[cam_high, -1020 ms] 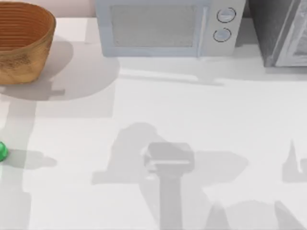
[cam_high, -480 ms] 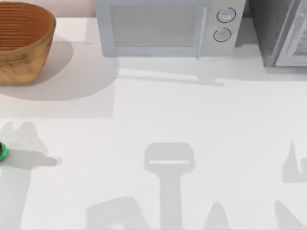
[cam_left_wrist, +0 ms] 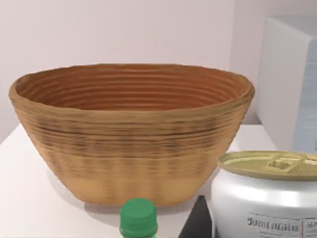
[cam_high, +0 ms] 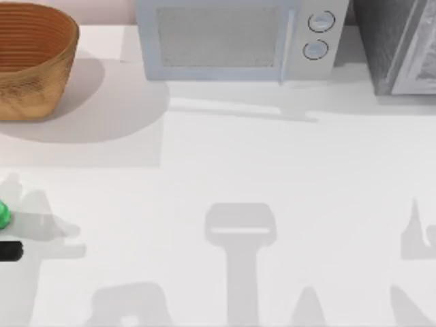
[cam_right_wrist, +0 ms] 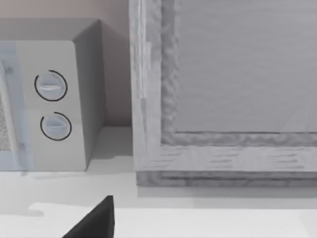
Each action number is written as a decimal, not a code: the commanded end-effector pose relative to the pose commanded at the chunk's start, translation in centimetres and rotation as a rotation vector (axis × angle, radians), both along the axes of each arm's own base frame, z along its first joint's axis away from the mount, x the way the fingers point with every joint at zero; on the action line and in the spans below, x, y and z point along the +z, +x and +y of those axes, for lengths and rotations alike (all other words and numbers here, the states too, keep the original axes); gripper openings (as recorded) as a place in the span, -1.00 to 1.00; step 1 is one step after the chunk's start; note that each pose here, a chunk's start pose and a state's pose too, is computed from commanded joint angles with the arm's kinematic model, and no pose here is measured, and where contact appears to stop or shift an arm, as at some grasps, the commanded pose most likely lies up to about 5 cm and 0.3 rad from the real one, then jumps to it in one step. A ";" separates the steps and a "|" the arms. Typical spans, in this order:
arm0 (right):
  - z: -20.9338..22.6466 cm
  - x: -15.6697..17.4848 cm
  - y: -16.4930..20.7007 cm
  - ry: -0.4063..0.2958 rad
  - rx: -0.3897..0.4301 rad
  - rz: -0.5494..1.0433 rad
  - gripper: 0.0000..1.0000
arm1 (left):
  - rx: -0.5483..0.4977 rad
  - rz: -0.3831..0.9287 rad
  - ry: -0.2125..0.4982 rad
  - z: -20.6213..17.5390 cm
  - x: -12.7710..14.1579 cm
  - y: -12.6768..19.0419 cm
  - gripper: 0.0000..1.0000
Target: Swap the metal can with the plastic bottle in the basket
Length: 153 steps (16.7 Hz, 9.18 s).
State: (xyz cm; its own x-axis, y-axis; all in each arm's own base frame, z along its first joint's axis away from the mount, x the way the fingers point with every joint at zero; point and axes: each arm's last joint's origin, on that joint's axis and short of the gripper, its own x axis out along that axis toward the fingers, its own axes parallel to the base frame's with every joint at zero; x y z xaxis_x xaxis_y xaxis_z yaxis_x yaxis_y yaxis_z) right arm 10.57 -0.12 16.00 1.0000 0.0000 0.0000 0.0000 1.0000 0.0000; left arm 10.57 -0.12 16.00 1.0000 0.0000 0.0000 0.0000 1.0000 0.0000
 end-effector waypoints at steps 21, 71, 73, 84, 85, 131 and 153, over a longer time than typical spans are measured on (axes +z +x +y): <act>0.0 0.0 0.0 0.000 0.000 0.000 1.00 | -0.521 0.204 0.043 -2.9 3.1 10.4 -1.00; 0.0 0.0 0.0 0.000 0.000 0.000 1.00 | -1.591 0.000 0.000 -18.2 -14.2 26.9 0.21; 0.0 0.0 0.0 0.000 0.000 0.000 1.00 | -1.591 0.000 0.000 -18.2 -14.2 26.9 0.51; 0.0 0.0 0.0 0.000 0.000 0.000 1.00 | -1.591 0.000 0.000 -18.2 -14.2 26.9 1.00; 0.0 0.0 0.0 0.000 0.000 0.000 1.00 | -1.587 0.000 0.000 -18.1 -14.2 26.9 1.00; 0.0 0.0 0.0 0.000 0.000 0.000 1.00 | 0.022 0.119 0.013 0.9 -1.8 1.7 1.00; 0.0 0.0 0.0 0.000 0.000 0.000 1.00 | -0.019 0.301 0.003 4.7 -7.1 4.6 1.00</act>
